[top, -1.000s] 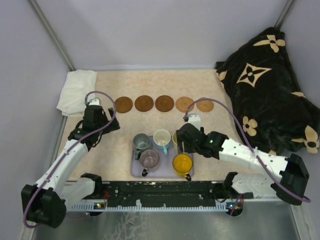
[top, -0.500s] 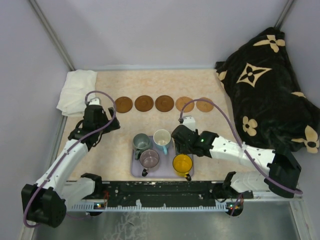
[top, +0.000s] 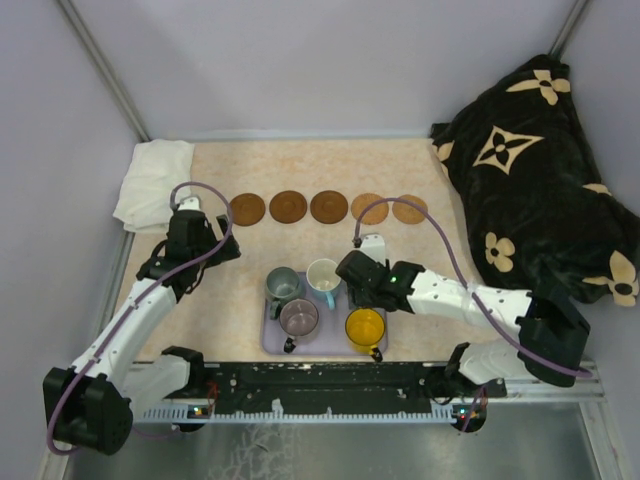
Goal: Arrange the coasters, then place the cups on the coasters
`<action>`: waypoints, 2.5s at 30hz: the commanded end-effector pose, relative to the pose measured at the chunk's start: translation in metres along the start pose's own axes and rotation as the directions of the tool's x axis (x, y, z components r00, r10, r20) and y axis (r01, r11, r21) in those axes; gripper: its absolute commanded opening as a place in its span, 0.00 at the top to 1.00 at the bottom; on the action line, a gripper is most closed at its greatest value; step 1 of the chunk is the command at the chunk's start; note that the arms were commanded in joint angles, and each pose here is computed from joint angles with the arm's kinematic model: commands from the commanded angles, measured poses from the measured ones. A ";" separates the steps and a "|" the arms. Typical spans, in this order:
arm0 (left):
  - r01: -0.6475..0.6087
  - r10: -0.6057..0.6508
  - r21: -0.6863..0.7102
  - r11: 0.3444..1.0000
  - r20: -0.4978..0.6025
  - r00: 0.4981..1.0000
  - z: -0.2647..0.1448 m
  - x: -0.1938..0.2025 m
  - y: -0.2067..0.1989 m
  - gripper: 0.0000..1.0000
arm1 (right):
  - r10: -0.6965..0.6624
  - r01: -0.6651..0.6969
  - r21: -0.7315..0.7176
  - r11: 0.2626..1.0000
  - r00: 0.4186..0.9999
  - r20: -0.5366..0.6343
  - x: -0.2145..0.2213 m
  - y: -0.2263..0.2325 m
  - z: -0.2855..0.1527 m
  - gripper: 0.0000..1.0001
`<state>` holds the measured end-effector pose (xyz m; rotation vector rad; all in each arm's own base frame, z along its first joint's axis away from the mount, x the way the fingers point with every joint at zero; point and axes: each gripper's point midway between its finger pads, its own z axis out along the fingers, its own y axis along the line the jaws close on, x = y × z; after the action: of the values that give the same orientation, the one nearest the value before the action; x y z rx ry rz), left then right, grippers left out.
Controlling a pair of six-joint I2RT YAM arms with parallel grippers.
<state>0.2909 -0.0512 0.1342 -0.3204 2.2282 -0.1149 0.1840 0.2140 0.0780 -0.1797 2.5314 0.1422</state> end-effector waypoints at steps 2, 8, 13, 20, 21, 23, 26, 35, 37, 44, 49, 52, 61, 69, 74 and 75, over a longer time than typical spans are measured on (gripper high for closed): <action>0.000 0.000 0.011 1.000 0.022 1.000 0.001 -0.004 -0.001 0.01 | 0.040 -0.040 -0.004 0.999 0.997 0.073 -0.021 0.011 0.000 0.51; 0.000 -0.001 0.011 1.000 0.025 1.000 0.001 -0.005 -0.001 0.01 | 0.036 -0.037 0.017 0.999 0.997 0.064 -0.020 0.009 0.002 0.59; 0.001 -0.001 0.011 1.000 0.024 1.000 0.001 -0.005 -0.001 0.01 | 0.042 -0.045 0.033 0.998 0.997 0.067 -0.019 0.006 0.002 0.73; 0.003 -0.003 0.015 1.000 0.023 1.000 0.001 -0.005 -0.002 0.01 | 0.051 -0.059 0.083 0.995 0.994 0.093 -0.023 -0.004 0.002 1.00; 0.003 -0.003 0.015 1.000 0.023 1.000 0.001 -0.005 -0.002 0.01 | 0.053 -0.062 0.092 0.994 0.993 0.101 -0.024 -0.006 0.001 1.00; 0.004 -0.004 0.015 1.000 0.023 1.000 0.001 -0.005 -0.002 0.01 | 0.058 -0.071 0.110 0.991 0.991 0.121 -0.028 -0.010 -0.001 1.00; 0.005 -0.005 0.014 1.000 0.024 1.000 0.001 -0.005 -0.002 0.01 | 0.062 -0.084 0.122 0.989 0.983 0.172 -0.038 -0.015 -0.006 1.00; 0.009 -0.009 0.015 1.000 0.032 0.999 0.000 -0.007 -0.002 0.01 | -0.046 -0.023 0.209 0.978 0.947 0.317 -0.082 -0.025 -0.020 1.00; 0.010 -0.011 0.016 1.000 0.035 0.999 0.000 -0.007 -0.002 0.01 | -0.076 -0.004 0.221 0.975 0.933 0.351 -0.093 -0.024 -0.024 1.00; 0.010 -0.011 0.022 1.000 0.041 0.999 -0.001 -0.008 -0.003 0.01 | -0.153 0.010 0.301 0.954 0.877 0.456 -0.136 -0.036 -0.035 1.00; 0.007 -0.008 0.022 1.000 0.043 0.999 -0.001 -0.009 -0.003 0.01 | -0.115 -0.041 0.271 0.962 0.835 0.538 -0.168 -0.066 -0.032 1.00; 0.006 -0.007 0.020 1.000 0.043 0.999 0.000 -0.009 -0.003 0.01 | -0.074 -0.093 0.248 0.964 0.804 0.590 -0.191 -0.088 -0.030 1.00; 0.004 -0.004 0.010 1.000 0.040 0.999 0.002 -0.012 -0.003 0.01 | -0.072 -0.142 0.277 0.950 0.766 0.639 -0.247 -0.143 -0.001 1.00; 0.009 -0.008 -0.006 1.000 0.052 0.999 0.006 -0.018 -0.003 0.01 | -0.047 -0.166 0.259 0.952 0.755 0.654 -0.277 -0.167 0.025 1.00; 0.005 -0.004 -0.007 1.000 0.045 0.999 0.010 -0.020 -0.005 0.01 | -0.050 -0.162 0.261 0.952 0.756 0.653 -0.286 -0.171 0.038 1.00; 0.004 -0.004 -0.008 1.000 0.044 0.999 0.011 -0.019 -0.005 0.01 | -0.049 -0.160 0.258 0.953 0.757 0.651 -0.287 -0.171 0.041 1.00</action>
<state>0.2990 -0.0513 0.1270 -0.3256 2.2354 -0.0983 0.4252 0.0678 0.1250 0.0025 2.0560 -0.2362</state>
